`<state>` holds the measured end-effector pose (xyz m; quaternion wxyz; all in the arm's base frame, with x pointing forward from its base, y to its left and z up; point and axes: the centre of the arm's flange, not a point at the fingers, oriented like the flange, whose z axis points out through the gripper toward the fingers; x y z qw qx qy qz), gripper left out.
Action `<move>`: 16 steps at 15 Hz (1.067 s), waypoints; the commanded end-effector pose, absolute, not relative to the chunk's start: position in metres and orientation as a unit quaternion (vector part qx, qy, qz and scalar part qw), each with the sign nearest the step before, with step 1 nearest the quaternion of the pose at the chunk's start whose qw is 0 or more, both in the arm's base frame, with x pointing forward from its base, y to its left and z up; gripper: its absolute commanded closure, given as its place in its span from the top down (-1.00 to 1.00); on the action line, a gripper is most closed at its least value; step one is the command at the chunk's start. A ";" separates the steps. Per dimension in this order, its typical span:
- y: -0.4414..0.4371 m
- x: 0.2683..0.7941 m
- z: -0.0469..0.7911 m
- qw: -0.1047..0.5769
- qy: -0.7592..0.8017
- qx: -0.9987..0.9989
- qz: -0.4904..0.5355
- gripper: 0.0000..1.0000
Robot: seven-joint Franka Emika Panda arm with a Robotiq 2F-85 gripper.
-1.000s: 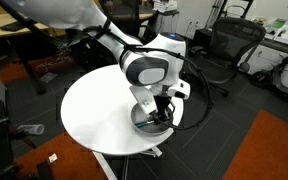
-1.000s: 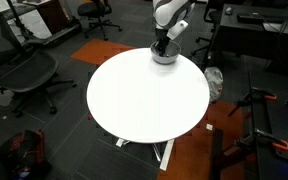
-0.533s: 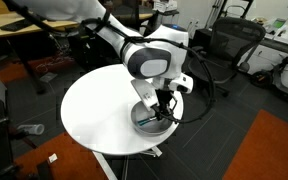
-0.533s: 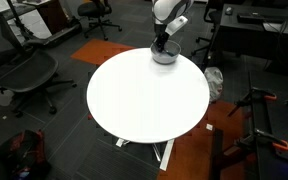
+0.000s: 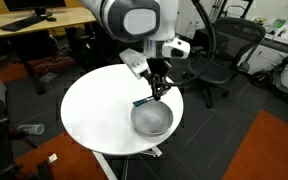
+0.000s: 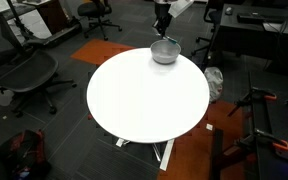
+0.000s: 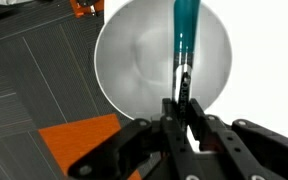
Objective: Remove the marker from the bowl and put it on the table
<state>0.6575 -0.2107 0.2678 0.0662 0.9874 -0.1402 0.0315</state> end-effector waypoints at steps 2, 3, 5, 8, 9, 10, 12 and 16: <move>-0.144 0.607 0.301 0.080 -0.123 0.988 0.044 -0.91; -0.130 0.601 0.302 0.080 -0.119 0.989 0.046 -0.91; -0.103 0.591 0.299 0.073 -0.112 0.990 0.050 -0.91; -0.071 0.578 0.285 0.061 -0.106 0.991 0.048 -0.91; -0.062 0.576 0.277 0.057 -0.104 0.992 0.049 -0.91; -0.057 0.573 0.270 0.052 -0.103 0.992 0.045 -0.91; -0.049 0.572 0.250 0.047 -0.098 0.993 0.035 -0.91; -0.038 0.574 0.214 0.026 -0.064 0.997 0.019 -0.91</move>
